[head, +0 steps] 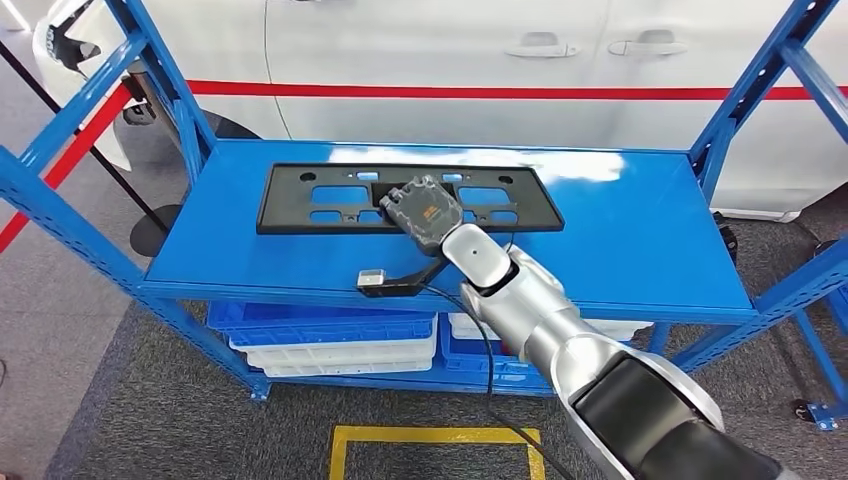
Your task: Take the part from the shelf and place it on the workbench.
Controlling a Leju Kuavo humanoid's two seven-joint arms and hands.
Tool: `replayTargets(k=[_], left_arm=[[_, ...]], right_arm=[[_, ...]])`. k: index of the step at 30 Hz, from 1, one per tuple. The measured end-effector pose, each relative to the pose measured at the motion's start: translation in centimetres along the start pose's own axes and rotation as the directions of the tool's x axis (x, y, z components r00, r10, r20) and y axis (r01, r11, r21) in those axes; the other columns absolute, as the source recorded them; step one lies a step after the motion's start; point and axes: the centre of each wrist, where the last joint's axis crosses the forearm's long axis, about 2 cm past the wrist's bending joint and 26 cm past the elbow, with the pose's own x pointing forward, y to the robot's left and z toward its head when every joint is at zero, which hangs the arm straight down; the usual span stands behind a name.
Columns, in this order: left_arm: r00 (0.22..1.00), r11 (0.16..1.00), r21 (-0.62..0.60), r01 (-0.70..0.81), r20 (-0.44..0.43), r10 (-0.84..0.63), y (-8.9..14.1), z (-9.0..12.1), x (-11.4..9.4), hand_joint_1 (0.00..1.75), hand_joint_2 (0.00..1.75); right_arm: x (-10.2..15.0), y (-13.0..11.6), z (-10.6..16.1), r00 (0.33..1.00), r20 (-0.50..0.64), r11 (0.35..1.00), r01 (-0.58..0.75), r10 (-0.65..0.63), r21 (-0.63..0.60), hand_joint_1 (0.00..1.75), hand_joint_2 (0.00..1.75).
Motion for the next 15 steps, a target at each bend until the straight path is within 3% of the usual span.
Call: replayTargets(k=[8, 15], left_arm=[[1.0, 1.0, -0.003, -0.02, -0.014, 0.02, -0.6, 0.3, -0.8, 0.0, 1.75], [1.0, 1.0, -0.005, -0.024, -0.01, 0.023, -0.7, 0.3, -0.5, 0.0, 1.75]], right_arm=[[-8.0, -7.4, 0.6, 0.999, -0.039, 0.978, -0.034, 0.027, -0.206, 1.75, 1.75], [-9.5, -9.4, 2.1, 0.996, -0.03, 0.958, -0.085, 0.08, -0.275, 1.75, 1.75]])
